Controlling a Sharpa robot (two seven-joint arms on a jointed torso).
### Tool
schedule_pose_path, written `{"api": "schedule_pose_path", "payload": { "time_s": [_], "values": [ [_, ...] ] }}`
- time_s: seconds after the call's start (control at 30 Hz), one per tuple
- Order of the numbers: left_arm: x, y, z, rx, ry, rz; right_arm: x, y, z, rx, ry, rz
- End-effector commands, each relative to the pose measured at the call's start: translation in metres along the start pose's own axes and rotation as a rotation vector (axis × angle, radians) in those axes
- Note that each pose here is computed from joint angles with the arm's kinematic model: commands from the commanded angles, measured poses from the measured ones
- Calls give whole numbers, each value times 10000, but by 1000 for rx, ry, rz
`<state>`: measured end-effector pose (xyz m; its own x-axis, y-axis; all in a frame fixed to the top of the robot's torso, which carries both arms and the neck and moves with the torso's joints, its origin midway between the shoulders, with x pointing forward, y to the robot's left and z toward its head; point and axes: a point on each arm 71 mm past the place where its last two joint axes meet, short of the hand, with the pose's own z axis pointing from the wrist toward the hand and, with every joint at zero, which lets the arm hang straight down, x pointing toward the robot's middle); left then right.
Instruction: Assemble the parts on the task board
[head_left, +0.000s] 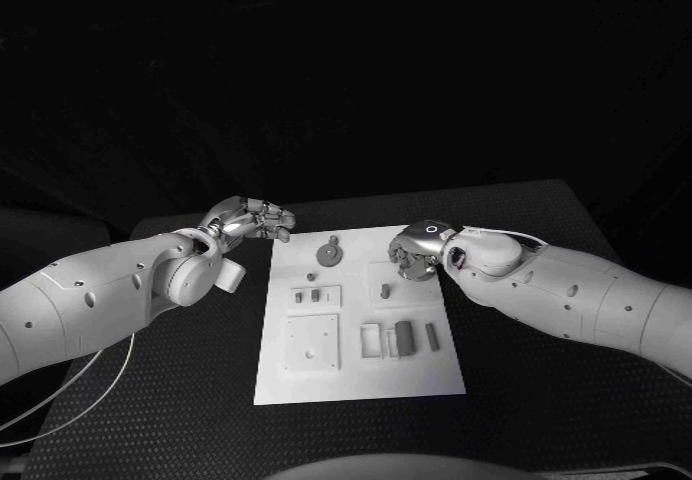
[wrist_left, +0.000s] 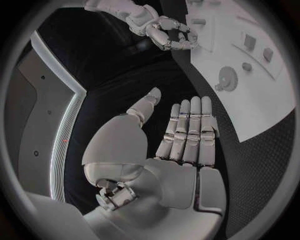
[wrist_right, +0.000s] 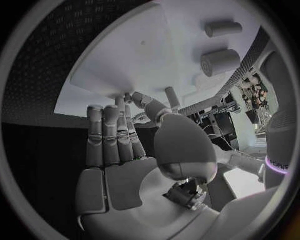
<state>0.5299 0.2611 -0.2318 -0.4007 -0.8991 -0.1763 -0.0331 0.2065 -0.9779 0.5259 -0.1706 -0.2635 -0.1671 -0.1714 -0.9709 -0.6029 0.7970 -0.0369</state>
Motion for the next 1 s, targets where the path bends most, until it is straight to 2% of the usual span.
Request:
{"api": "schedule_pose_path", "payload": {
  "time_s": [0.03,0.23,0.63,1.0],
  "values": [
    [7,-12,2,6,9,-11,126,12,-19,-5,60,-30],
    [0,-9,-1,1,8,-10,142,0,-28,-3,76,-45],
    [-8,-3,-4,-4,6,-9,129,6,-33,-3,52,-80],
    [-15,0,-3,-6,3,-9,149,-8,-55,-4,63,-110]
  ]
}}
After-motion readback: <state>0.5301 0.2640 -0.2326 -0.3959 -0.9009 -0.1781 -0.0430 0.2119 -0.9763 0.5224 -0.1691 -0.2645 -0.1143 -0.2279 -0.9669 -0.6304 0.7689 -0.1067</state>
